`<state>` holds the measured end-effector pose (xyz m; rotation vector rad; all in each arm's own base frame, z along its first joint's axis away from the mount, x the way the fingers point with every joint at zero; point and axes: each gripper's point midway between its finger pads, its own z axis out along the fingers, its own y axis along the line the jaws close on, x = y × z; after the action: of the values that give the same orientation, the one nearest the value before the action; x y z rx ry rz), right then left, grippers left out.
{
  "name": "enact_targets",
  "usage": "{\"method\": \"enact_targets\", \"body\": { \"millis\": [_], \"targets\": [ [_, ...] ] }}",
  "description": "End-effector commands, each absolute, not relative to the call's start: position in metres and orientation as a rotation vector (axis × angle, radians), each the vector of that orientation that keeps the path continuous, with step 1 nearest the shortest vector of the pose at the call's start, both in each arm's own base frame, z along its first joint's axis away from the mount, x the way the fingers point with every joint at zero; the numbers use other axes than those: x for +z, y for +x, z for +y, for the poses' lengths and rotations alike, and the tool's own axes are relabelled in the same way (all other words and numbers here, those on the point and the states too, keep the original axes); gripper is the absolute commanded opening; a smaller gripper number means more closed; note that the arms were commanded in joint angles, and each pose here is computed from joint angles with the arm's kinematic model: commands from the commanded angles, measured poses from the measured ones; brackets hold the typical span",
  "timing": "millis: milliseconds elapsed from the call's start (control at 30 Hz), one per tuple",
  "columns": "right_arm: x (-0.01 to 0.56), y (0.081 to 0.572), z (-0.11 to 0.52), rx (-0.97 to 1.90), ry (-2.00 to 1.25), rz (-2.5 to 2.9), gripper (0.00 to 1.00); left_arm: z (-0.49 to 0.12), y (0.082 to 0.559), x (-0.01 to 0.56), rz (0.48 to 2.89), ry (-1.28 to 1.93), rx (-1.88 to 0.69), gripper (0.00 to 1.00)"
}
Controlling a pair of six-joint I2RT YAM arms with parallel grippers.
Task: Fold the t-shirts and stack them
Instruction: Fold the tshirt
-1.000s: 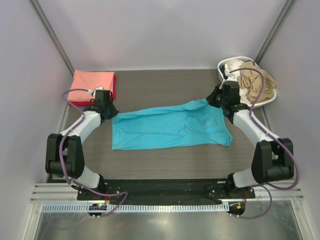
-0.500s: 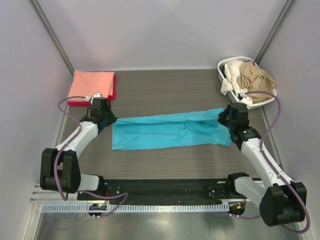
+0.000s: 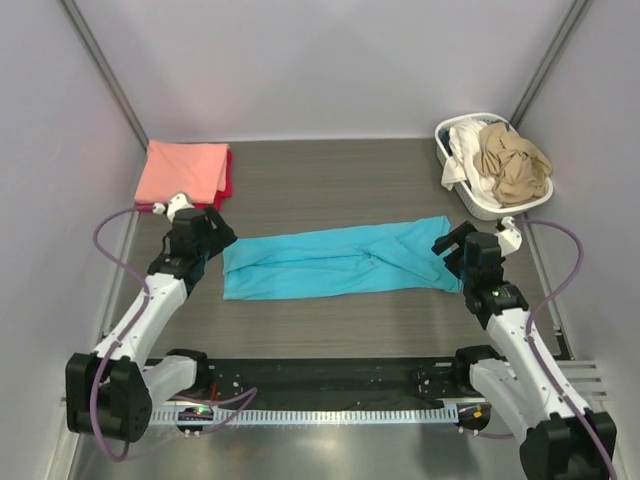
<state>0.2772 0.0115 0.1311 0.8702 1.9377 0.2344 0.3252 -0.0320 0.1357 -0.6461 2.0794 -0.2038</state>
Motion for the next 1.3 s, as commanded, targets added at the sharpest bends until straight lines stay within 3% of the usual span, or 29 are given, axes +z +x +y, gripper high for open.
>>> {"method": "enact_targets", "body": {
  "millis": [0,200,433,467,533,733,767,967,1100,1267],
  "targets": [
    [0.115,0.299,0.057,0.430,0.827,2.057,0.83,-0.068,0.349,0.148,2.077,-0.458,-0.258,0.77],
    [0.059,0.320,0.090,0.353,0.795,2.322,0.83,-0.152,0.363,0.105,2.291,-0.191,-0.409,0.77],
    [0.020,0.345,0.107,0.329,0.773,2.482,0.84,-0.175,0.345,0.032,2.524,-0.226,-0.482,0.77],
    [0.034,0.369,0.119,0.381,0.725,2.474,0.84,-0.177,0.338,0.022,2.560,-0.232,-0.502,0.77],
    [0.002,0.370,0.132,0.372,0.662,2.636,0.84,-0.179,0.326,0.009,2.609,-0.268,-0.521,0.77],
    [-0.010,0.470,0.163,0.391,0.506,2.676,0.83,-0.194,0.251,-0.016,2.728,-0.311,-0.581,0.76],
    [-0.011,0.505,0.179,0.447,0.470,2.649,0.83,-0.200,0.244,-0.010,2.715,-0.362,-0.611,0.76],
    [-0.014,0.584,0.259,0.701,0.208,2.547,0.83,-0.260,0.157,-0.003,2.753,-0.376,-0.917,0.77],
    [-0.040,0.596,0.272,0.723,0.210,2.523,0.85,-0.284,0.134,0.032,2.684,-0.367,-1.044,0.77],
    [-0.042,0.598,0.285,0.798,0.158,2.474,0.86,-0.268,0.120,0.071,2.622,-0.305,-0.986,0.78]
  ]
}}
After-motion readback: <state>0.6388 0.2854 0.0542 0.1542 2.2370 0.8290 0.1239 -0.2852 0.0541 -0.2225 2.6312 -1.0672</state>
